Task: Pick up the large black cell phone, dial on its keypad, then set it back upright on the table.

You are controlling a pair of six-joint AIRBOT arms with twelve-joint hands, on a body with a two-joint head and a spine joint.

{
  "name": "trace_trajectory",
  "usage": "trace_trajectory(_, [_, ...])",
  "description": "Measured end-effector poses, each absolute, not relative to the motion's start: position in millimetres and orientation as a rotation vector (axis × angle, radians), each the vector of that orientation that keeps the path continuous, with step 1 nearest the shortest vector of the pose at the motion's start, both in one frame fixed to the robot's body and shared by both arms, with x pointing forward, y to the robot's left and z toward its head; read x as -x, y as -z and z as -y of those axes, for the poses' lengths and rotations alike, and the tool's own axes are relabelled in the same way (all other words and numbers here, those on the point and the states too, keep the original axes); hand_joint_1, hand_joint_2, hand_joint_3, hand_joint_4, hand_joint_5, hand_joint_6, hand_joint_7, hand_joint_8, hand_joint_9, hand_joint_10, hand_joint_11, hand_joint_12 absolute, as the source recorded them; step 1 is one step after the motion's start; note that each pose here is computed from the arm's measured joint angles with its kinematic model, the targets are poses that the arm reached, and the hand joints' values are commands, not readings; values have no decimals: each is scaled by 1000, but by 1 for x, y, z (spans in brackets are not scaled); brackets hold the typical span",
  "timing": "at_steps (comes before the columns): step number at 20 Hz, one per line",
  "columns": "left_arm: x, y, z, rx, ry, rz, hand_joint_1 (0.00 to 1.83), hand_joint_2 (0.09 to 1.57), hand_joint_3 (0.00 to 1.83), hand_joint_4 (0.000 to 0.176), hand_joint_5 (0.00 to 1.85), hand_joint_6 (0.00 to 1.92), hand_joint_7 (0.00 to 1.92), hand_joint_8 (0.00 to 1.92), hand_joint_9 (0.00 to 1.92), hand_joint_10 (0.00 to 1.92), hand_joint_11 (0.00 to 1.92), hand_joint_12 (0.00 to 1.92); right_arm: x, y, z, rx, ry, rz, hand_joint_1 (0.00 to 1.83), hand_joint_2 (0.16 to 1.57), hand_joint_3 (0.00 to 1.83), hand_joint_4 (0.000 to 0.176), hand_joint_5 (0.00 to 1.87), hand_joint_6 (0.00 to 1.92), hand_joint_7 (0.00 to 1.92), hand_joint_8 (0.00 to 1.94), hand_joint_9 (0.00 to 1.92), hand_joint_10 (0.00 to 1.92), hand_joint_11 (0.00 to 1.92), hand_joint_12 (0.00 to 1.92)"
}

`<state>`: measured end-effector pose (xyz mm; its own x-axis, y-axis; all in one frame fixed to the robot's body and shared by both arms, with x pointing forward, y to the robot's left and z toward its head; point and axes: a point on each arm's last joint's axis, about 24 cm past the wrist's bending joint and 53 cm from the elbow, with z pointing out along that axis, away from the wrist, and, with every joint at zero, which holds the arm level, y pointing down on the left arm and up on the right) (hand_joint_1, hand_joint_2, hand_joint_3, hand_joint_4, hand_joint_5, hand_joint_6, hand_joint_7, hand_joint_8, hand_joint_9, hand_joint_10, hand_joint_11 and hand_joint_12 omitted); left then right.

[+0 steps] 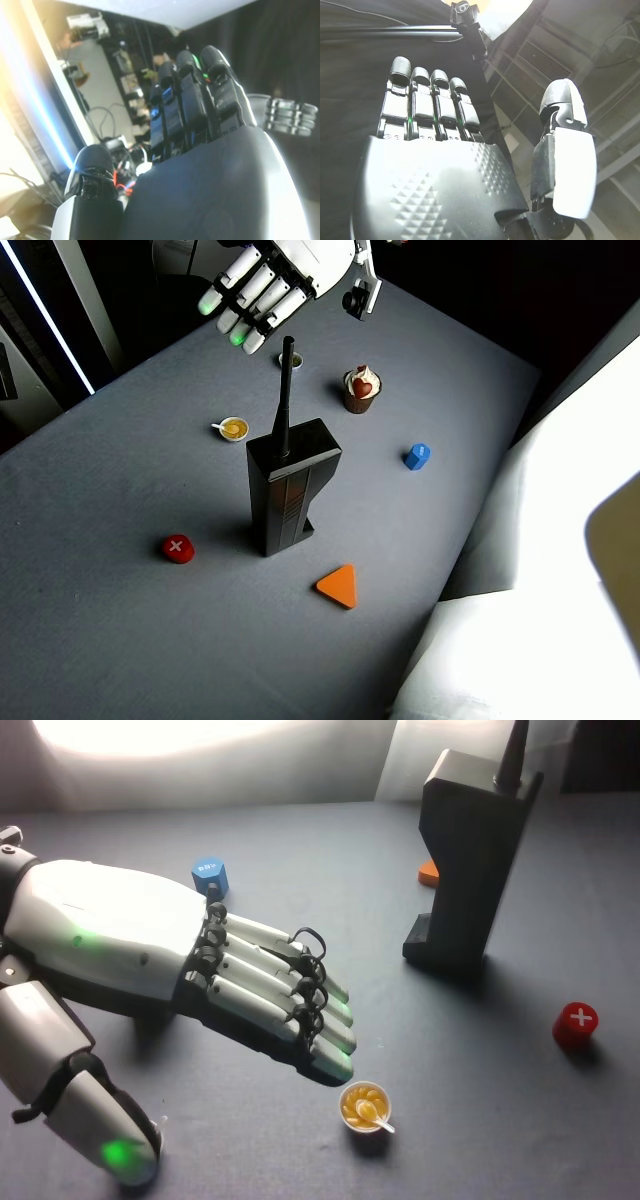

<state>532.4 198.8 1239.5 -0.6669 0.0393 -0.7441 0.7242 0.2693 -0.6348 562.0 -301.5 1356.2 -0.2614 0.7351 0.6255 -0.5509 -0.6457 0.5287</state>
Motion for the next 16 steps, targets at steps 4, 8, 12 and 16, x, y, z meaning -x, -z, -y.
trace_trajectory(4, [-533, -1240, -199, -686, 1438, -1930, 0, 1128, 4, 0, 219, 2, 212, 1, 167, 2, 0, 414, -564, -1351, 295, -1150, -1994, -266, 0, 950, 28, 0, 11, 4, 3, 1, 0, 0, 0, 0])
trace_trajectory(8, [-533, -1239, -196, -690, 1441, -1930, 0, 1132, 1, 0, 205, 3, 206, 4, 163, 4, 0, 401, -573, -1341, 285, -1171, -2005, -302, 0, 947, 20, 0, 10, 3, 5, 1, 0, 0, 0, 0])
trace_trajectory(12, [-523, -1239, -185, -720, 1472, -1925, 0, 1142, 2, 0, 226, 1, 211, 6, 180, 5, 0, 465, -590, -1327, 268, -1186, -2020, -390, 0, 943, 11, 0, 10, 1, 3, 0, 0, 0, 0, 0])
trace_trajectory(16, [-519, -1240, -180, -734, 1490, -1918, 0, 1142, 0, 0, 243, 6, 211, 1, 193, 6, 0, 472, -601, -1330, 265, -1188, -2039, -375, 0, 950, 11, 0, 4, 1, 6, 2, 0, 0, 0, 0])
